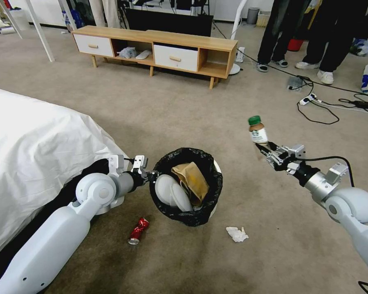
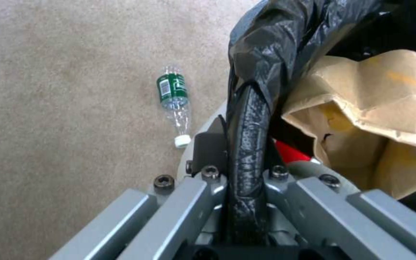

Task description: Pick up the trash bin and place the garbage on the floor into it.

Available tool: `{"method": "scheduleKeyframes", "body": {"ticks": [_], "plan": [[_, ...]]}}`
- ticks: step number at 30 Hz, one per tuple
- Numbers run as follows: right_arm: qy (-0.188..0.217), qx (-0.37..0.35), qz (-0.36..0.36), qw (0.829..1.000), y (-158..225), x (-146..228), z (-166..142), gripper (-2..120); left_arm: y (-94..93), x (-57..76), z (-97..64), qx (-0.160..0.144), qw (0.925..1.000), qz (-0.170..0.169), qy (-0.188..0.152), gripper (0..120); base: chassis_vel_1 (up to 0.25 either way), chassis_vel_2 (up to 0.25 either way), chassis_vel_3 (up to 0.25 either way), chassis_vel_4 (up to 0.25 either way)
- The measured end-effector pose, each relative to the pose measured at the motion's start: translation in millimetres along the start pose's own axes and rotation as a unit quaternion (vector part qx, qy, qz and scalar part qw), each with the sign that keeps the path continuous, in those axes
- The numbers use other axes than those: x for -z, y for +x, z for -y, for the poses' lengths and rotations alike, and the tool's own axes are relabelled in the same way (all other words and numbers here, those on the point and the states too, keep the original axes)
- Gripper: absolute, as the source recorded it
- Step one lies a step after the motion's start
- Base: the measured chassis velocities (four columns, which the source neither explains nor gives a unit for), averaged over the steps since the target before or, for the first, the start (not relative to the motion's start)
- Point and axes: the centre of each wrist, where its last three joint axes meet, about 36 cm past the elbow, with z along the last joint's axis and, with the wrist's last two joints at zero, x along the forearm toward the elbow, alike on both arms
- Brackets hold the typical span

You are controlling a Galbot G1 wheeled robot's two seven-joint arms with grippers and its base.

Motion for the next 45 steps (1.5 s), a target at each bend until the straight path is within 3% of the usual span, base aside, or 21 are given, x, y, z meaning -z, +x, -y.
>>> {"method": "scheduleKeyframes", "body": {"ticks": [5, 14, 24, 36, 45], "plan": [[0.013, 0.084, 0.040, 0.996, -11.7, 17.1, -2.9, 23, -3.5, 0.9, 3.2, -0.005, 1.0000, -0.002, -0.002, 2, 0.000, 0.000, 0.000, 0.000], [0.015, 0.141, 0.048, 0.989, -17.1, 37.8, -4.5, 23, -12.1, 1.4, 8.6, -0.017, 0.9998, -0.008, -0.005, 2, 0.000, 0.000, 0.000, 0.000], [0.030, 0.172, 0.048, 0.983, -18.7, 57.6, -6.2, 23, -45.6, 11.1, 28.7, -0.056, 0.9981, -0.028, -0.002, 2, 0.000, 0.000, 0.000, 0.000], [0.040, 0.203, 0.048, 0.977, -18.5, 68.1, -10.6, 23, -102.2, 23.1, 64.5, -0.089, 0.9939, -0.061, -0.024, 2, 0.000, 0.000, 0.000, 0.000], [0.039, 0.206, 0.047, 0.977, -17.4, 67.4, -8.9, 23, -120.4, 36.6, 80.8, -0.098, 0.9930, -0.058, -0.031, 2, 0.000, 0.000, 0.000, 0.000]]}}
